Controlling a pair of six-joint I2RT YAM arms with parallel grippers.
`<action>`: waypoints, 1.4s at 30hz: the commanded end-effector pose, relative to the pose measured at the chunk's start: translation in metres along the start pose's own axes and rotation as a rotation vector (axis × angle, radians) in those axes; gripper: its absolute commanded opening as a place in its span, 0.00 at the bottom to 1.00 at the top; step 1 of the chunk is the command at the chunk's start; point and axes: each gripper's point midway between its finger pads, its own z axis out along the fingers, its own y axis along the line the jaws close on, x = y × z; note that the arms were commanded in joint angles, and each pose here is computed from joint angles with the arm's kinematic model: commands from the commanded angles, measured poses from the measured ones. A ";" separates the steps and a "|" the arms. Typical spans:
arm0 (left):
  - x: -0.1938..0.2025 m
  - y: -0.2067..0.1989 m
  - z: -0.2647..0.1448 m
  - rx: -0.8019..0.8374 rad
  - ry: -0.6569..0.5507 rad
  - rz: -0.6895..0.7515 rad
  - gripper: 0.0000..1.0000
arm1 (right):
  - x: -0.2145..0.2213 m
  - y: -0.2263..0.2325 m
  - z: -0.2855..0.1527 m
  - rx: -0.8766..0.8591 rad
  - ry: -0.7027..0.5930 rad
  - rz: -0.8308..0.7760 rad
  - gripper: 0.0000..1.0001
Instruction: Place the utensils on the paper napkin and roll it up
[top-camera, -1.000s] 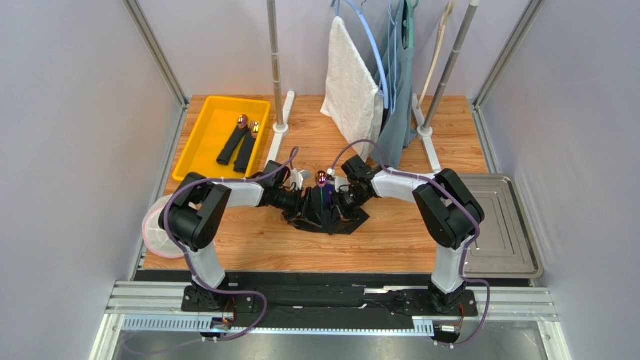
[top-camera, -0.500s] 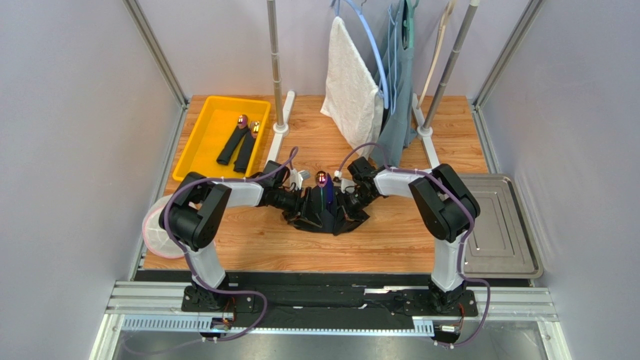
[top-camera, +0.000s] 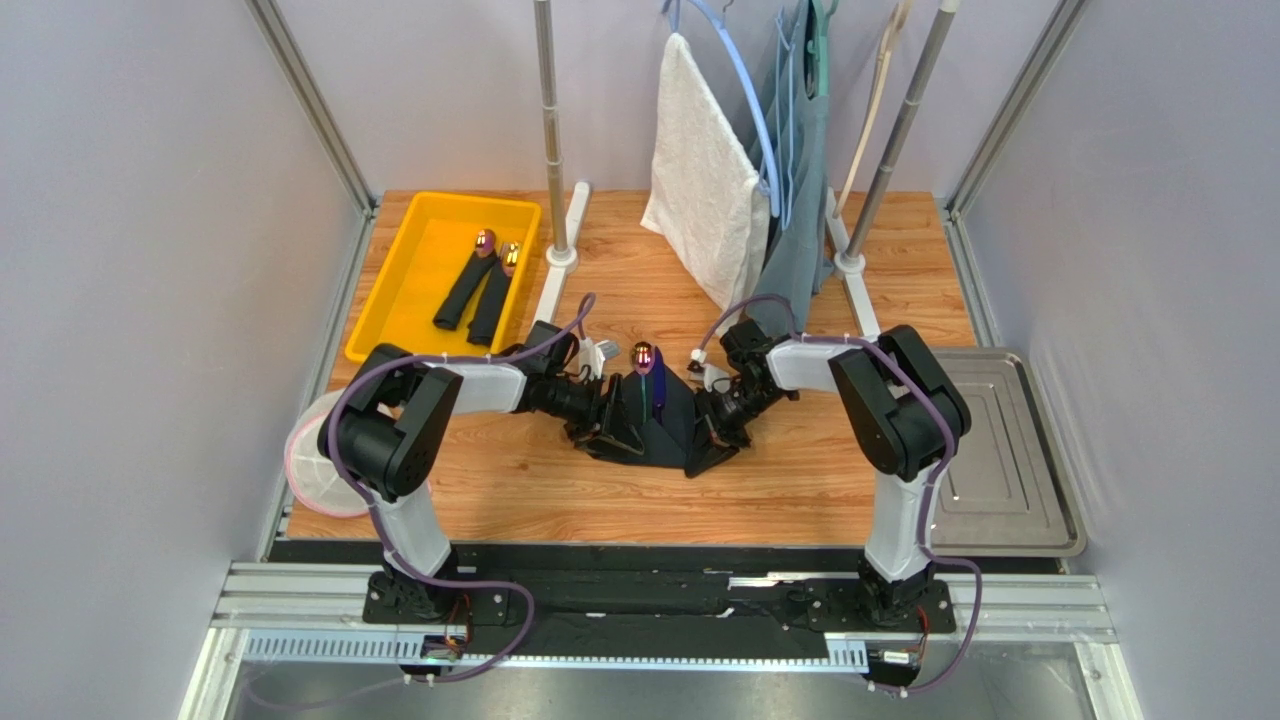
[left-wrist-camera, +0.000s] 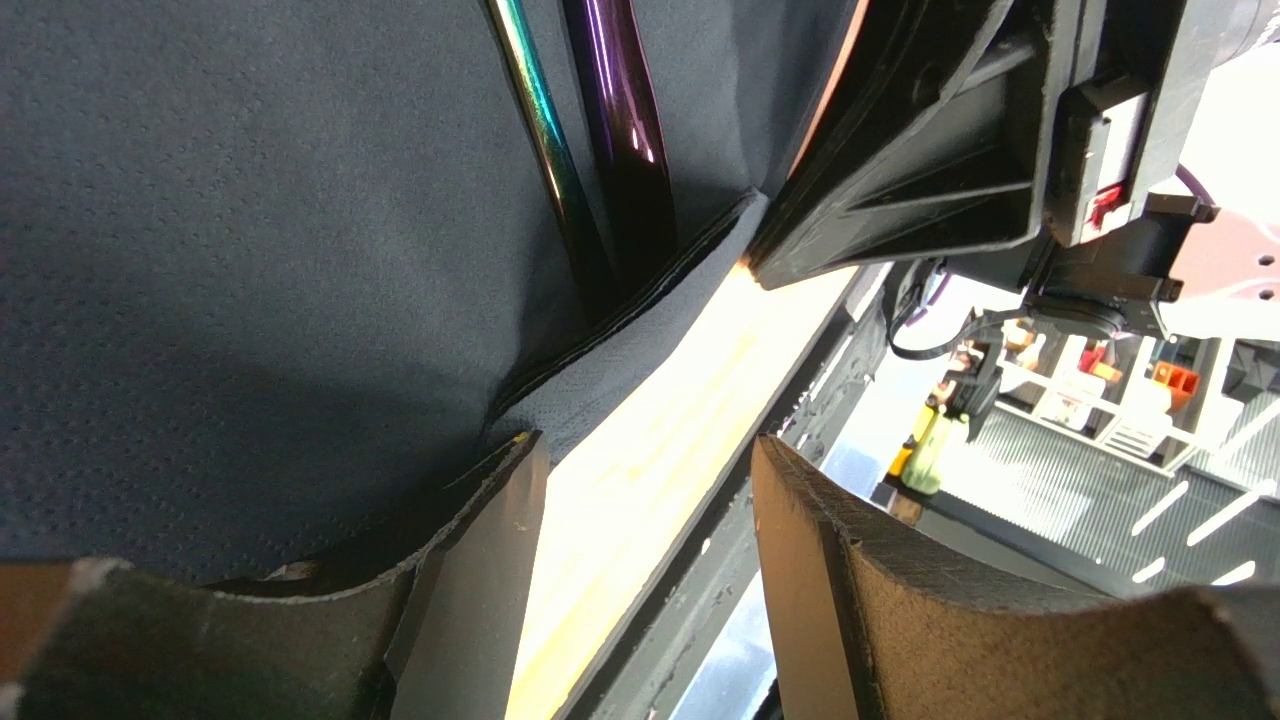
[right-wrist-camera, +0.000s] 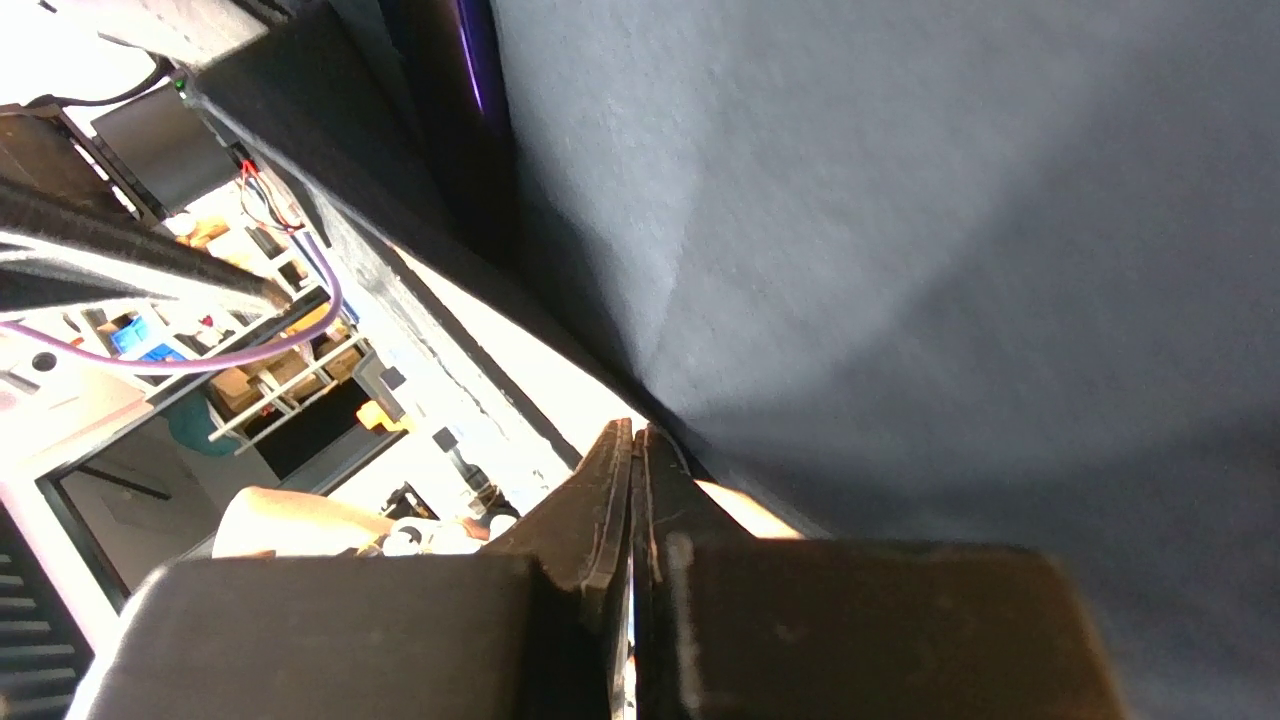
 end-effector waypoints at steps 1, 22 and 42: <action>-0.003 0.013 -0.001 -0.048 -0.016 -0.003 0.63 | 0.000 0.017 -0.017 -0.029 -0.035 -0.071 0.00; -0.009 -0.001 -0.004 0.013 -0.064 0.052 0.54 | -0.052 0.018 0.016 0.060 -0.121 -0.077 0.00; -0.055 -0.059 0.000 0.163 -0.194 0.185 0.31 | -0.056 0.023 0.017 0.040 -0.103 -0.107 0.00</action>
